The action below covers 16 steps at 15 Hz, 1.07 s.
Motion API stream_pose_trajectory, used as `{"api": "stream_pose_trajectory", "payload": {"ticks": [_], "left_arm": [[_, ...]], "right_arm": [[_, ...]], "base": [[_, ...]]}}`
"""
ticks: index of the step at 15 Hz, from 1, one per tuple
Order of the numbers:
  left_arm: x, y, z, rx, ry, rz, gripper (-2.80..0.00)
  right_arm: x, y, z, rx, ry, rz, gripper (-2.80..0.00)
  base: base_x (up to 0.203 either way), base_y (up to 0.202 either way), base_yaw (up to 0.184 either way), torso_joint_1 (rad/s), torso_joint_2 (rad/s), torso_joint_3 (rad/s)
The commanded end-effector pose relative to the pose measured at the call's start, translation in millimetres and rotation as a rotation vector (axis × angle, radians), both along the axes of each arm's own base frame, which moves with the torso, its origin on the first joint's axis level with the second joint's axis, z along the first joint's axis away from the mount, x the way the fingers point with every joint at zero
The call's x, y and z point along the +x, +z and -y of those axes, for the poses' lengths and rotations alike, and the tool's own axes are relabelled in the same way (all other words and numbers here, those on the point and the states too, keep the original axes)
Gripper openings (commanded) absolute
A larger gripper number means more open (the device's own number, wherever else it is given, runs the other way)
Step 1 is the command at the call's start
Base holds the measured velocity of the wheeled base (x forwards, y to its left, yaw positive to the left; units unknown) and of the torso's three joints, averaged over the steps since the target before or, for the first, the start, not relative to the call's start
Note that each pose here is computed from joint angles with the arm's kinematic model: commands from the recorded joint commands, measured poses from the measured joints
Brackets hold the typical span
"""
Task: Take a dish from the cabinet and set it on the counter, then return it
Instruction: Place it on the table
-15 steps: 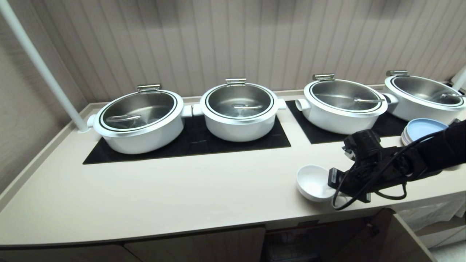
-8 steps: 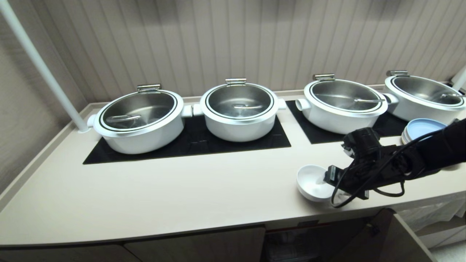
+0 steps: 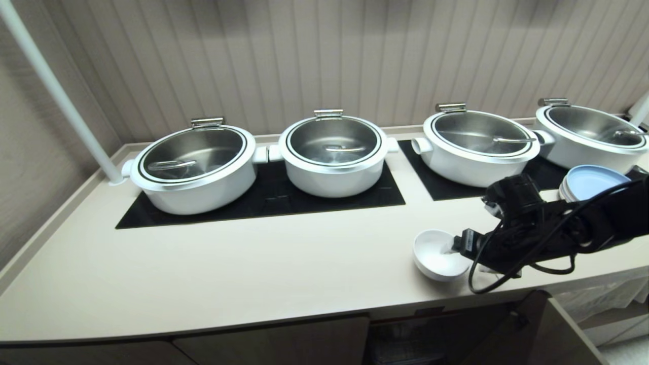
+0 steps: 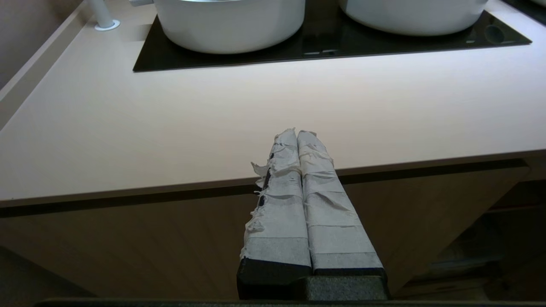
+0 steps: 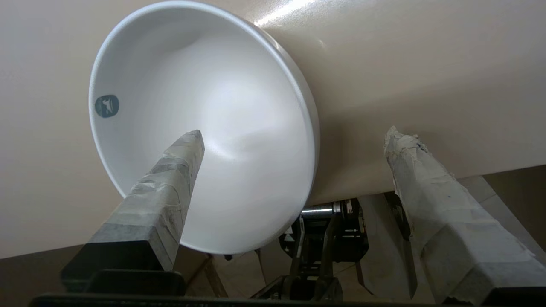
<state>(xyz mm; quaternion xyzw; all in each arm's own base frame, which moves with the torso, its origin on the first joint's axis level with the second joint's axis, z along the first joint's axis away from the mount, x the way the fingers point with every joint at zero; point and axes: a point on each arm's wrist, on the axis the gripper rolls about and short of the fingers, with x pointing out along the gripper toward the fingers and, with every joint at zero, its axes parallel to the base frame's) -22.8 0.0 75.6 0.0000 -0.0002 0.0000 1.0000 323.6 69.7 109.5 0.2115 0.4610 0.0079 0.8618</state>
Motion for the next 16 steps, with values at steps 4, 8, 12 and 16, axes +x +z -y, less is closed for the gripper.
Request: {"api": "stream_pose_trajectory", "payload": {"ticks": [4, 8, 12, 16], "left_arm": [[0, 0, 0, 0.0, 0.0, 0.0, -2.8], [0, 0, 0, 0.0, 0.0, 0.001, -2.8], [0, 0, 0, 0.0, 0.0, 0.0, -2.8], [0, 0, 0, 0.0, 0.0, 0.0, -2.8]], "right_arm": [[-25, 19, 4, 0.0, 0.0, 0.046, 0.0], [-41, 34, 9, -0.016, -0.005, 0.092, 0.0], [-63, 33, 14, -0.089, 0.084, 0.179, 0.0], [-78, 33, 19, -0.17, 0.172, 0.292, 0.0]], "base": [[0.0, 0.0, 0.0, 0.0, 0.0, 0.0], [0.0, 0.0, 0.0, 0.0, 0.0, 0.0], [0.0, 0.0, 0.0, 0.0, 0.0, 0.0], [0.0, 0.0, 0.0, 0.0, 0.0, 0.0]]}}
